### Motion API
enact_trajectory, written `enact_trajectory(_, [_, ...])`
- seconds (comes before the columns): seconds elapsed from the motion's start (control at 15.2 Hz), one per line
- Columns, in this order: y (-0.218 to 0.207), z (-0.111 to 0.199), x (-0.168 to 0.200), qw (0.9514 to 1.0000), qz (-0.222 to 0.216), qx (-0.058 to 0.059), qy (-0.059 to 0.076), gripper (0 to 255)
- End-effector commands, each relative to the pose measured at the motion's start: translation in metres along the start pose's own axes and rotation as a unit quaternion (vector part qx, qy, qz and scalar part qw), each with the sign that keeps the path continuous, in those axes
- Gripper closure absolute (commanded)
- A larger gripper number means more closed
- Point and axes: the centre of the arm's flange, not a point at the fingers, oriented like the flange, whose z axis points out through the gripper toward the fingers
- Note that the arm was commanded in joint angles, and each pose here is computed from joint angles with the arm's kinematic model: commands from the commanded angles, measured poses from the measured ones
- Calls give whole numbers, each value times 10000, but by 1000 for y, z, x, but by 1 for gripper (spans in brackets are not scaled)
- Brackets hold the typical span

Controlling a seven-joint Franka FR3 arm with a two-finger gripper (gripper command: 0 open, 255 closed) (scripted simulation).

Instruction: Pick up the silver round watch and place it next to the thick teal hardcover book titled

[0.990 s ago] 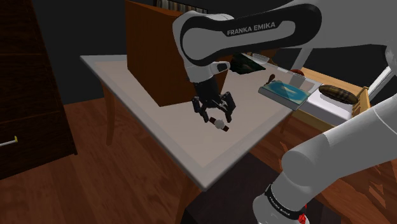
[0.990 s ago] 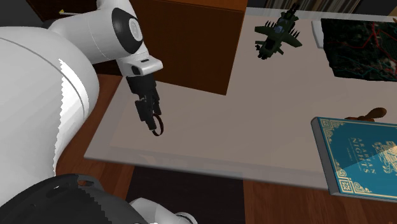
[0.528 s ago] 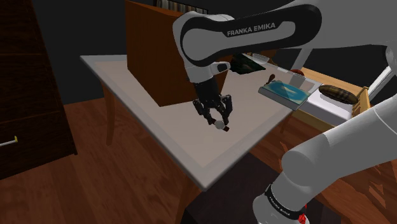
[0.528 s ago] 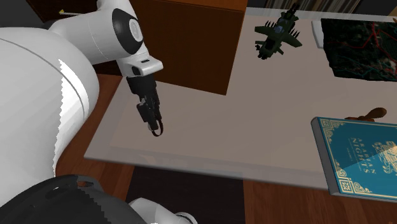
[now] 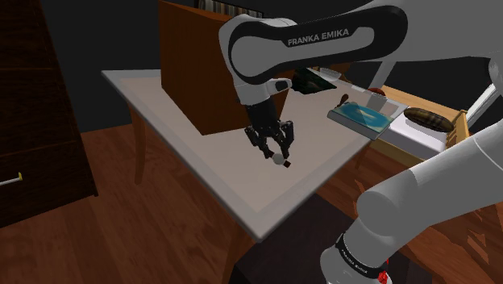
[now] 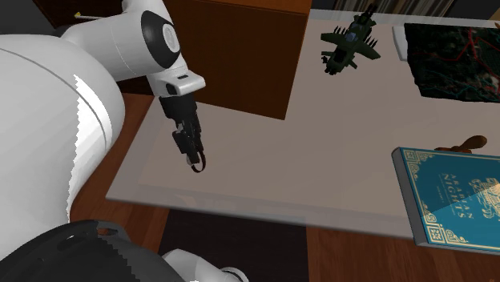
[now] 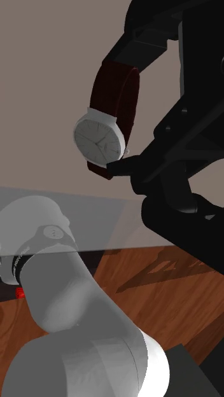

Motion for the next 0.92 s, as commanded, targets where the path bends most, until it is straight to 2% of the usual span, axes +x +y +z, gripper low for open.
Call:
enact_trajectory(0.0, [0,0,0,10000,1,2,0,255])
enact_trajectory(0.86, [35,-58,10,10000,1,2,0,255])
